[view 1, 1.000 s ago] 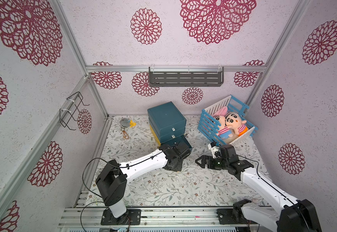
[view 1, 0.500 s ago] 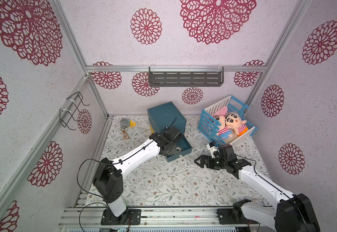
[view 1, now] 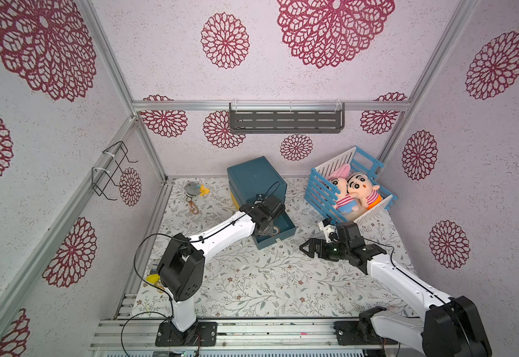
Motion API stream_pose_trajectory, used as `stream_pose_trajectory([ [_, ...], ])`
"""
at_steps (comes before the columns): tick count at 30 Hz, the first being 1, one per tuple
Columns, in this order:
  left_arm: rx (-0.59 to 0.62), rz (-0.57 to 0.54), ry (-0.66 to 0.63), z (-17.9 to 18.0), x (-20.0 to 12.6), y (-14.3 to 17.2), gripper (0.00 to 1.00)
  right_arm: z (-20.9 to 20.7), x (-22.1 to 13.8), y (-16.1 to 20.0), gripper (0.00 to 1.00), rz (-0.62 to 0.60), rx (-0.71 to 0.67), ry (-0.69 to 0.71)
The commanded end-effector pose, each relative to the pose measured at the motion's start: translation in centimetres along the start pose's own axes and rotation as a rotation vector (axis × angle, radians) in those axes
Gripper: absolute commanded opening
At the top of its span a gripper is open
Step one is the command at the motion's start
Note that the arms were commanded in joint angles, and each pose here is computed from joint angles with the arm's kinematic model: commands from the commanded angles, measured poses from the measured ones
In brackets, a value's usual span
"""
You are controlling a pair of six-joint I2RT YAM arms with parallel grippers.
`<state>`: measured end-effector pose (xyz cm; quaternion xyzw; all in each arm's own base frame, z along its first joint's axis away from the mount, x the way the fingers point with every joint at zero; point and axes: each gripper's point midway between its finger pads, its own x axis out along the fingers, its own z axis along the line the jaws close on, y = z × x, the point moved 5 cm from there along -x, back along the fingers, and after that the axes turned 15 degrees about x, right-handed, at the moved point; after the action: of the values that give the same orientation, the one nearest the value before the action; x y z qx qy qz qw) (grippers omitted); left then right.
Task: Place the transparent tape into the drawer according to color
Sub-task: Place the tape in the drawer.
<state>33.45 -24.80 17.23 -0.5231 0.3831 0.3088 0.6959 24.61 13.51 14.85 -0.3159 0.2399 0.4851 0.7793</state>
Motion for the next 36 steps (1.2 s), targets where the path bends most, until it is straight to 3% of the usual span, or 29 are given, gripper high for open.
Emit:
stream_pose_trajectory([
  [1,-0.008,-0.016,-0.052,0.5,1.4,0.0,0.00,1.5,-0.8,-1.3,0.99,-0.045,-0.036,-0.046],
  [3,-0.007,-0.013,-0.060,0.5,1.9,0.2,0.12,1.5,-0.7,-1.2,0.99,-0.042,-0.035,-0.048],
  [6,-0.009,-0.017,-0.057,0.4,2.2,0.3,0.43,1.5,-0.8,-1.3,0.99,-0.046,-0.034,-0.048],
  [8,-0.013,-0.024,-0.052,0.3,2.2,0.2,0.56,1.6,-0.8,-1.3,0.99,-0.047,-0.034,-0.053],
  [11,-0.019,-0.039,-0.043,0.4,1.6,-0.2,0.67,1.6,-0.7,-1.4,0.99,-0.051,-0.033,-0.055],
  [27,-0.113,-0.275,0.111,3.9,-8.7,-3.1,0.99,4.2,0.9,-2.2,0.99,-0.102,-0.131,-0.054],
  [32,-0.163,-0.312,0.125,6.8,-10.1,-5.4,0.97,5.3,2.2,-2.4,0.99,-0.122,-0.179,-0.049],
  [36,-0.218,-0.313,0.161,8.8,-9.3,-7.1,0.97,6.4,3.1,-2.3,0.99,-0.141,-0.219,-0.061],
])
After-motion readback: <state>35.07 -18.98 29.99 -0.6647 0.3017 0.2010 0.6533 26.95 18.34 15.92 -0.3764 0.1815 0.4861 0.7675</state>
